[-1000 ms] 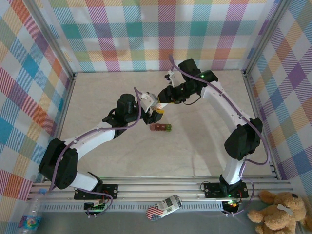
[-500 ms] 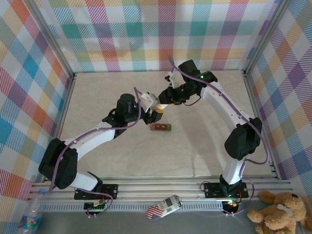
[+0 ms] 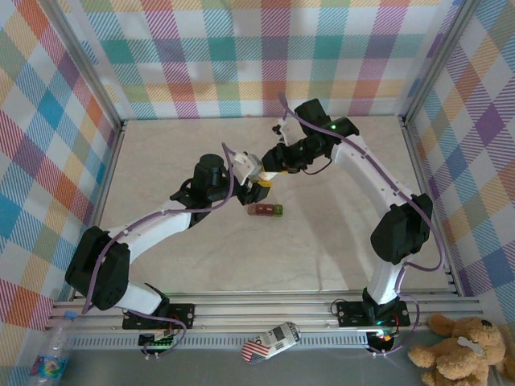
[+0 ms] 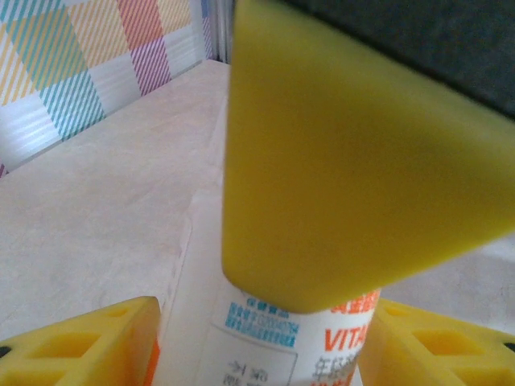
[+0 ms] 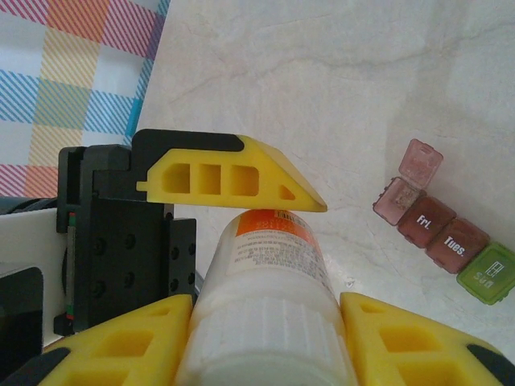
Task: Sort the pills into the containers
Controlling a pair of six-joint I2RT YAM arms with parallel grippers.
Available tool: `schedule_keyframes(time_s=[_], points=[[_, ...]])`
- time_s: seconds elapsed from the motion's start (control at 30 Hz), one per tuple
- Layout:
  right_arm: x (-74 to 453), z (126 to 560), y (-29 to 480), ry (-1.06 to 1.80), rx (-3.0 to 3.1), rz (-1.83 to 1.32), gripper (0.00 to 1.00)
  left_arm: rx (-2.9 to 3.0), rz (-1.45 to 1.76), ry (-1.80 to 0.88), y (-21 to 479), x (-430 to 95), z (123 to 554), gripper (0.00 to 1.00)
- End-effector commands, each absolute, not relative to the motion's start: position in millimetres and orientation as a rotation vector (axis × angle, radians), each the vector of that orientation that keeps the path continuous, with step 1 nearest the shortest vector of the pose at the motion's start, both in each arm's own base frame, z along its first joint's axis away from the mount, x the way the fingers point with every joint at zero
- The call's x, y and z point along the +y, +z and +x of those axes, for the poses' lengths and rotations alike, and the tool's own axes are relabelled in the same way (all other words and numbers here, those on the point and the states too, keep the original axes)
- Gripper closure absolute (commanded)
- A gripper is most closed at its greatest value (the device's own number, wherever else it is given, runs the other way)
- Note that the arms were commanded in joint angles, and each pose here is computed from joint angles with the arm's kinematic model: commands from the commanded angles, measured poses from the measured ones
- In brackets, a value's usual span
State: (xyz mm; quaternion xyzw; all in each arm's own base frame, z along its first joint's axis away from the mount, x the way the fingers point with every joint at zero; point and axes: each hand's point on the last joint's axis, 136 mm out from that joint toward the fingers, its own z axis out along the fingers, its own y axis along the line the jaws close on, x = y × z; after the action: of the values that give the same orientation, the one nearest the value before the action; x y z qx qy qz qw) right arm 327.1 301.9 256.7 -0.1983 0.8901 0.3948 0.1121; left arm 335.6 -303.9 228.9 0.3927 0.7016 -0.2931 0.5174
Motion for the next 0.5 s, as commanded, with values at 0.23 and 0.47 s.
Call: schedule_keyframes(time_s=[0.23,0.47], points=[[305.2,317.2,267.5,1.204,2.586,-0.601,0.63,1.634,0.951,-0.74,245.9,-314.4,333.6,0.45],[304.8,317.8,266.1,1.196,2.587,-0.593,0.63,1.667,0.907,-0.746,250.7,-312.5,337.1,0.72]])
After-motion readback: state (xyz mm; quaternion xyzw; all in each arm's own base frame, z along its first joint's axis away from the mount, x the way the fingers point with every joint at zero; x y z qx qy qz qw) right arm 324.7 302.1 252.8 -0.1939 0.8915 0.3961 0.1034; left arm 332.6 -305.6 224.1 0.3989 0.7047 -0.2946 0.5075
